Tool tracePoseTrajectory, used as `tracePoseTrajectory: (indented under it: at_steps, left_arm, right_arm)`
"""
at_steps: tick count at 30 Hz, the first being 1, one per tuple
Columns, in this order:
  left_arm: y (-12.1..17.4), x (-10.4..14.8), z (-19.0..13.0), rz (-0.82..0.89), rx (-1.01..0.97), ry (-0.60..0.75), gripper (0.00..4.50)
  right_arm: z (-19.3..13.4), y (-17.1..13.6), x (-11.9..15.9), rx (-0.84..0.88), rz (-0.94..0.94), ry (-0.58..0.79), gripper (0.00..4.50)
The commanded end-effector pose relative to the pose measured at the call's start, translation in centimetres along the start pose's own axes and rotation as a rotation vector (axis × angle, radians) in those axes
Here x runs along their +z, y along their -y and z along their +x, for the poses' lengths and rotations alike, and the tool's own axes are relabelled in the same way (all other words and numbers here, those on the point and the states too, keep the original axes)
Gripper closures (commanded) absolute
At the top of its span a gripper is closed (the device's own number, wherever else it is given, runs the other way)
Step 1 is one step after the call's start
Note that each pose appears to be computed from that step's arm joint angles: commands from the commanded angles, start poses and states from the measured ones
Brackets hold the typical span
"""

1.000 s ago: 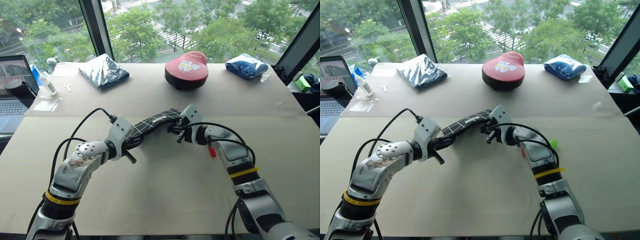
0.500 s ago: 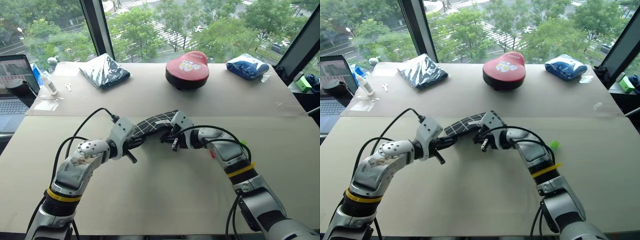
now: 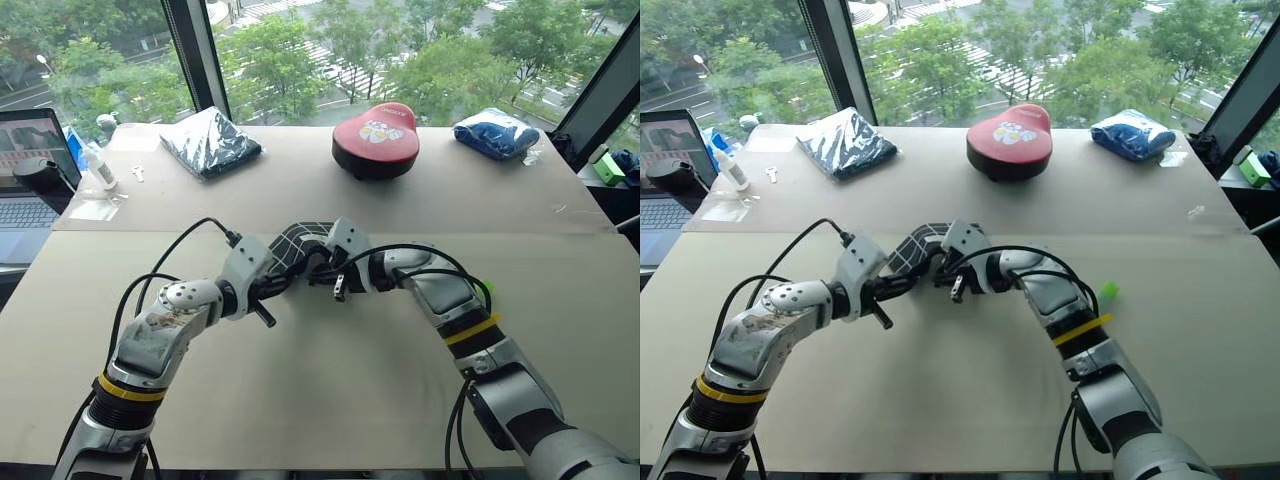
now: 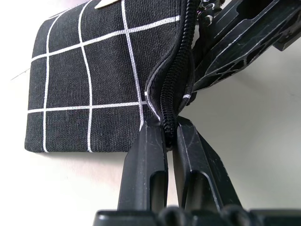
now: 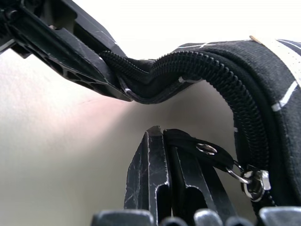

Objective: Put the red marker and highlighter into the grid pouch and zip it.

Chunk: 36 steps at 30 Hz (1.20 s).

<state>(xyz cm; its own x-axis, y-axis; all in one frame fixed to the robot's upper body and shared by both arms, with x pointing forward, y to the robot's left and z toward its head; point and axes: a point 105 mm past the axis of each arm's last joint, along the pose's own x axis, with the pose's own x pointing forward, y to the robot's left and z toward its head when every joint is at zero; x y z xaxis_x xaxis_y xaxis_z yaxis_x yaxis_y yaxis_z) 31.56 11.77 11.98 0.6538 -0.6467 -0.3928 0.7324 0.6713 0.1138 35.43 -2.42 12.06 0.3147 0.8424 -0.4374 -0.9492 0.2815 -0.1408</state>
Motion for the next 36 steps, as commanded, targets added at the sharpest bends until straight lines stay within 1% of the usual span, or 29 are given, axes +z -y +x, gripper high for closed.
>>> tracePoseTrajectory:
  at_steps: [1, 3, 8, 10, 12, 14, 18, 26, 28, 30, 33, 36]
  left_arm:
    - [0.5, 1.6, 0.1, 0.045, -0.019, 0.058, 4.5]
    - [0.5, 1.6, 0.0, 0.044, -0.02, 0.057, 4.5]
    - [0.5, 1.6, 0.0, 0.046, -0.019, 0.054, 4.5]
    - [0.4, 1.6, -0.1, 0.047, -0.017, 0.053, 4.5]
    - [0.4, 1.6, -0.1, 0.047, -0.016, 0.051, 4.5]
    - [0.3, 1.5, -0.1, 0.047, -0.015, 0.049, 4.5]
    - [0.4, 1.5, -0.2, 0.046, -0.017, 0.047, 4.5]
    - [0.4, 1.5, -0.2, 0.047, -0.025, 0.042, 4.5]
    - [0.5, 1.5, -0.1, 0.047, -0.031, 0.042, 4.5]
    - [0.6, 1.5, -0.1, 0.047, -0.036, 0.043, 4.5]
    - [0.6, 1.5, 0.0, 0.047, -0.039, 0.044, 4.5]
    - [0.8, 1.5, 0.1, 0.047, -0.046, 0.045, 4.5]
  right_arm:
    - [-1.4, 3.5, 2.1, -0.141, -0.03, 0.035, 4.48]
    - [-2.2, 4.4, 2.7, -0.165, -0.015, 0.053, 4.48]
    - [-3.3, 5.1, 3.1, -0.157, -0.006, 0.071, 4.48]
    - [-2.9, 4.2, 2.9, -0.113, -0.007, 0.059, 4.48]
    - [-2.0, 2.5, 2.3, -0.039, -0.036, 0.03, 4.48]
    - [-1.3, 1.5, 2.0, 0.002, -0.062, 0.012, 4.48]
    - [-0.7, 1.3, 2.4, 0.006, -0.084, 0.01, 4.48]
    - [0.4, 1.0, 4.6, 0.041, -0.139, 0.029, 4.48]
    - [0.7, 0.1, 4.4, 0.082, -0.16, 0.018, 4.48]
    - [0.6, -0.6, 3.6, 0.112, -0.178, -0.009, 4.48]
    - [0.0, 0.4, 2.1, 0.07, -0.176, -0.054, 4.48]
    - [-1.0, 3.0, 1.3, -0.044, -0.167, -0.093, 4.48]
